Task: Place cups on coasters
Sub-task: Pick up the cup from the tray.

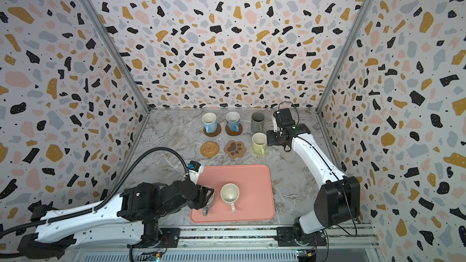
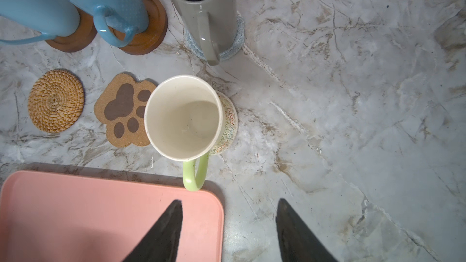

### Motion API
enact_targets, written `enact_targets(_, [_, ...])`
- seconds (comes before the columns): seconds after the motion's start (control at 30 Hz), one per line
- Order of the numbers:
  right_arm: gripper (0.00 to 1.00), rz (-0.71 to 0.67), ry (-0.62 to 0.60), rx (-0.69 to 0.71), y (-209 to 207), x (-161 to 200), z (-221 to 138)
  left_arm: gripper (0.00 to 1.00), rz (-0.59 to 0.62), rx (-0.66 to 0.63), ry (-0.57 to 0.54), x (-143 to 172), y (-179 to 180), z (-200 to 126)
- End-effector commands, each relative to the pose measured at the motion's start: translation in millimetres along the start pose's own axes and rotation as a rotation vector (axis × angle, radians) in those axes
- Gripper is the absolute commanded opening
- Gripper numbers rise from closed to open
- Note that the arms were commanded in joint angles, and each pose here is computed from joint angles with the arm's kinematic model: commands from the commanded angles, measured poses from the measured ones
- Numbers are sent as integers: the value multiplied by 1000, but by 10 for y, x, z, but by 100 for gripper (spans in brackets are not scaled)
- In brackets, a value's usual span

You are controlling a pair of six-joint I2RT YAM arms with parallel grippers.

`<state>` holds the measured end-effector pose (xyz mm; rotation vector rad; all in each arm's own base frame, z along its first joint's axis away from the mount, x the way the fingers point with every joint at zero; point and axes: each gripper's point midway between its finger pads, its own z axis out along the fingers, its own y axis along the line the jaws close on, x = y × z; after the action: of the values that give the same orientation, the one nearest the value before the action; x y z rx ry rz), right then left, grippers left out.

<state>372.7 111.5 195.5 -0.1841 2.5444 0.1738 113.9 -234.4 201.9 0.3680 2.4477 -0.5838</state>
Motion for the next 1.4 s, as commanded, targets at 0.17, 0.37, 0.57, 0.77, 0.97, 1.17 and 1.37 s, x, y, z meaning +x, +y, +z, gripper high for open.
enact_targets(0.17, [62,-15,-44,-39,21,-27,-97,62,-161,-37,1,153,91,-256])
enact_targets(0.37, [62,-11,-42,-49,26,11,-77,63,-104,-85,119,511,110,-157])
enact_targets(0.57, [62,-2,-43,-50,-1,35,-75,60,-255,-42,130,712,224,-90])
enact_targets(0.77, [62,4,-47,-45,-34,53,-103,60,-209,-40,176,883,149,97])
enact_targets(0.97, [62,10,-44,-41,-51,74,-118,60,-261,-11,180,979,103,241])
enact_targets(1.17, [62,16,-49,-35,-68,84,-151,56,-290,-40,157,978,230,278])
enact_targets(1.37, [62,23,-42,-31,-83,125,-151,51,-293,-71,162,950,335,378])
